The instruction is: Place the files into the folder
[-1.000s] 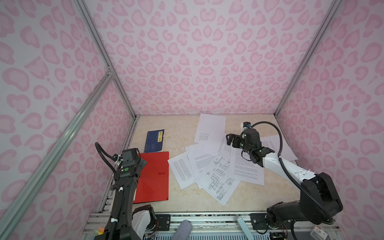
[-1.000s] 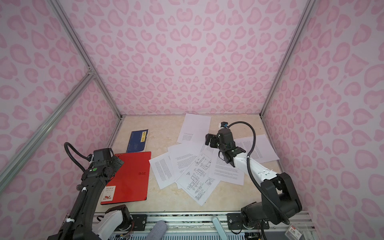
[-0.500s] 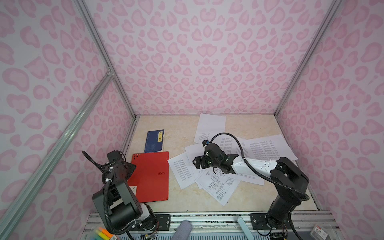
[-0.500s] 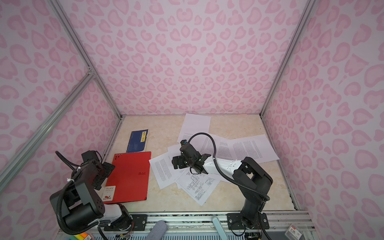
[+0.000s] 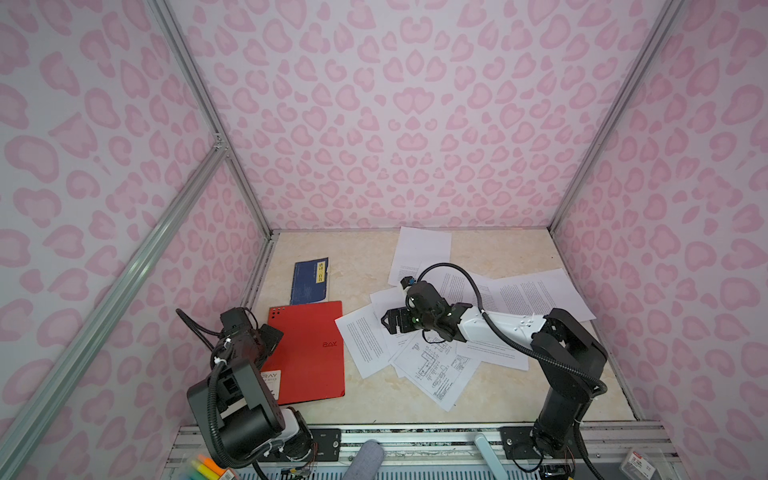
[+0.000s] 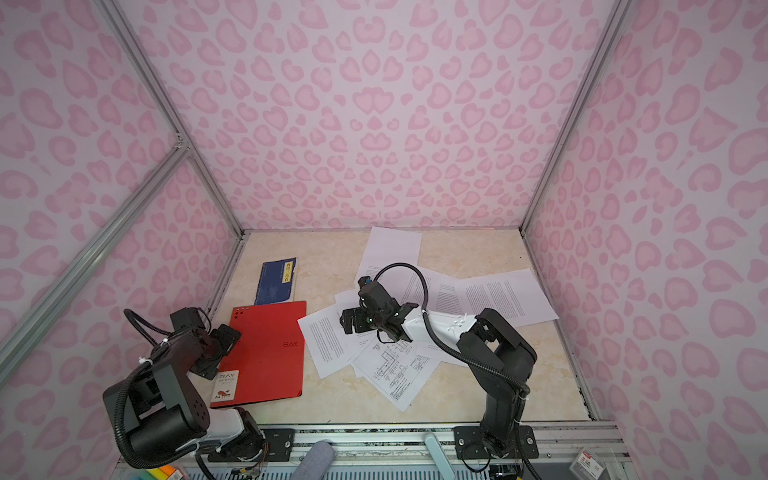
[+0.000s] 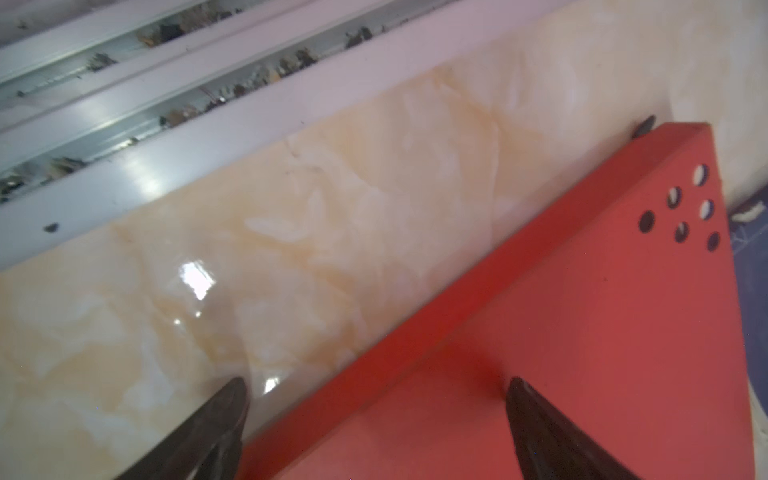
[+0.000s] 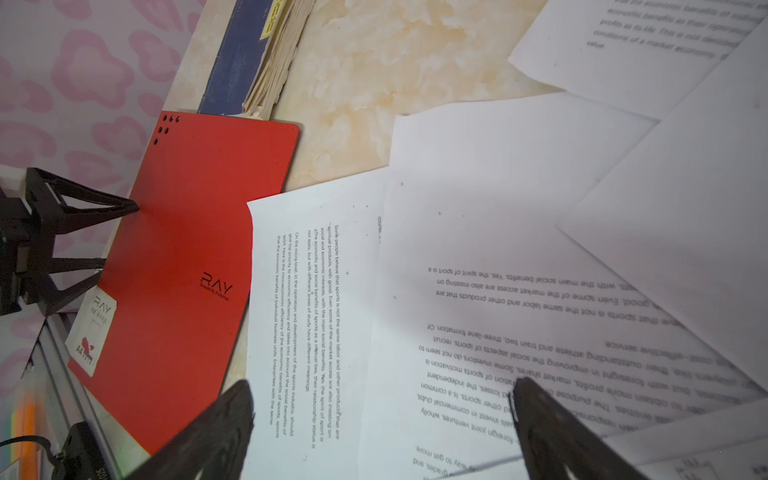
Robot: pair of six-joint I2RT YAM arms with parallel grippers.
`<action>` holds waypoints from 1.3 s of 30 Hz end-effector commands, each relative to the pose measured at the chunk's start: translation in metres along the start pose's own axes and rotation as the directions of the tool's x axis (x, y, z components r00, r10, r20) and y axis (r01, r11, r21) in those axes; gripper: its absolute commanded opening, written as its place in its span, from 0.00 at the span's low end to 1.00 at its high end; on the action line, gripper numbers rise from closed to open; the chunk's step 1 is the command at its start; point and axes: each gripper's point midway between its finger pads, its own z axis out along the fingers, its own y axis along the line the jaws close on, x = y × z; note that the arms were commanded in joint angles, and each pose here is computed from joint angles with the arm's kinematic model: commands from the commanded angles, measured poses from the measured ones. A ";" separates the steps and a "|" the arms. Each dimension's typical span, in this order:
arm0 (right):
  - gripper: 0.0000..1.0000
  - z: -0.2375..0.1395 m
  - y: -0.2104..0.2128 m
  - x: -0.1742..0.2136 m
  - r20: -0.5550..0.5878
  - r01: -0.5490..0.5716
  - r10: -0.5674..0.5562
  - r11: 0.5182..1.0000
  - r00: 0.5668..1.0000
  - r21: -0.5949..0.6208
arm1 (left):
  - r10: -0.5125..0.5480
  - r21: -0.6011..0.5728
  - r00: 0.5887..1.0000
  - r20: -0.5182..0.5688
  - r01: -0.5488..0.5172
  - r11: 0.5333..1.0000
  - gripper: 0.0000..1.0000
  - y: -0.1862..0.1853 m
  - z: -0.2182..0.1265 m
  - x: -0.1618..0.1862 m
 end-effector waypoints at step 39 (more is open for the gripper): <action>0.38 0.048 -0.137 0.025 -0.164 -0.235 0.309 0.902 0.937 0.361 | 0.255 0.023 0.965 -0.053 -0.254 0.967 0.98 -0.034 -0.021 0.054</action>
